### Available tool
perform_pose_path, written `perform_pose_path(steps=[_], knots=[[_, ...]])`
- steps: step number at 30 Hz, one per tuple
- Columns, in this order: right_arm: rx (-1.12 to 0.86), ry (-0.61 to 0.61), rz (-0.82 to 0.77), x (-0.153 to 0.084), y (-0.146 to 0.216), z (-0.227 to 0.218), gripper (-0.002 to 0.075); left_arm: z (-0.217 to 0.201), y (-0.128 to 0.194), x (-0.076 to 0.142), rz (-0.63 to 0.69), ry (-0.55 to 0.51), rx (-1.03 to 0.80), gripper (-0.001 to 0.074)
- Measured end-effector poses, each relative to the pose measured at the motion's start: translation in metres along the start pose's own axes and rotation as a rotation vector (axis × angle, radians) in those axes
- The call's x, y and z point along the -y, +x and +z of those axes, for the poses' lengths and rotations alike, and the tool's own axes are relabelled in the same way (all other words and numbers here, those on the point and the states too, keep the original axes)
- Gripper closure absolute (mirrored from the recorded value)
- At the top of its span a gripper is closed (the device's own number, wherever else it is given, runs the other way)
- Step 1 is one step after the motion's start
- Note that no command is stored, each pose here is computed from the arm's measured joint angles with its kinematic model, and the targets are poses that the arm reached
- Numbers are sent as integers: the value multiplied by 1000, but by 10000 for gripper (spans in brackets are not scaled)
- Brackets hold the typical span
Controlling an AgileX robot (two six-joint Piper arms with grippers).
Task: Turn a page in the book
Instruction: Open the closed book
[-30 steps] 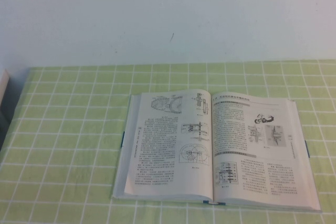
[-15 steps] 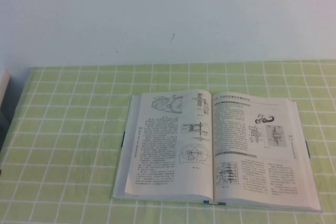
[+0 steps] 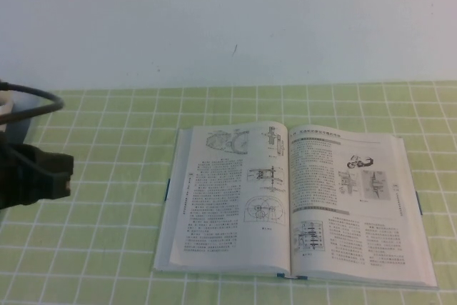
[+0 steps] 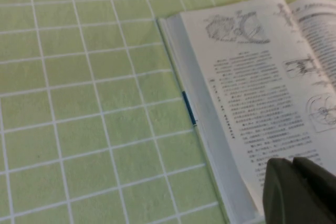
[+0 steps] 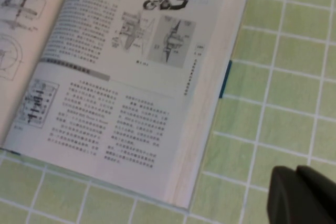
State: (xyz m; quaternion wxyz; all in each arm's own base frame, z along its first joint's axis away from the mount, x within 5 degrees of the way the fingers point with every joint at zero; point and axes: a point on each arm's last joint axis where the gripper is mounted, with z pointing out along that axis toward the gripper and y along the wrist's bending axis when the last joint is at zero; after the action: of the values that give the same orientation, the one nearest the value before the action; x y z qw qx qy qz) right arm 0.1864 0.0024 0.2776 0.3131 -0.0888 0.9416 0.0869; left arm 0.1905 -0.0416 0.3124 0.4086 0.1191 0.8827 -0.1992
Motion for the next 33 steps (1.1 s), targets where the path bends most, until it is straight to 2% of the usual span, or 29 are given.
perform_pose_path(steps=[3, 8, 10, 15, 17, 25, 33], knots=[[-46, -52, 0, 3, -12, 13, 729, 20, -2, -2, 19, -9, -14, 738], [-94, -145, 3, 5, -18, 37, 706, 50, -4, 17, 44, 45, -14, 738], [-117, -188, 5, 6, -19, 50, 642, 64, -2, 29, 70, 79, -34, 738], [-138, -285, 37, 7, -20, 76, 398, 102, -1, 64, 146, 157, -80, 738], [-143, -305, 46, 8, -22, 83, 361, 120, -3, 76, 171, 172, -97, 738], [-170, -326, 68, 17, -33, 107, 388, 196, -5, 113, 266, 231, -179, 738], [-219, -371, 140, 23, -30, 140, 388, 256, 10, 114, 262, 241, -294, 738]])
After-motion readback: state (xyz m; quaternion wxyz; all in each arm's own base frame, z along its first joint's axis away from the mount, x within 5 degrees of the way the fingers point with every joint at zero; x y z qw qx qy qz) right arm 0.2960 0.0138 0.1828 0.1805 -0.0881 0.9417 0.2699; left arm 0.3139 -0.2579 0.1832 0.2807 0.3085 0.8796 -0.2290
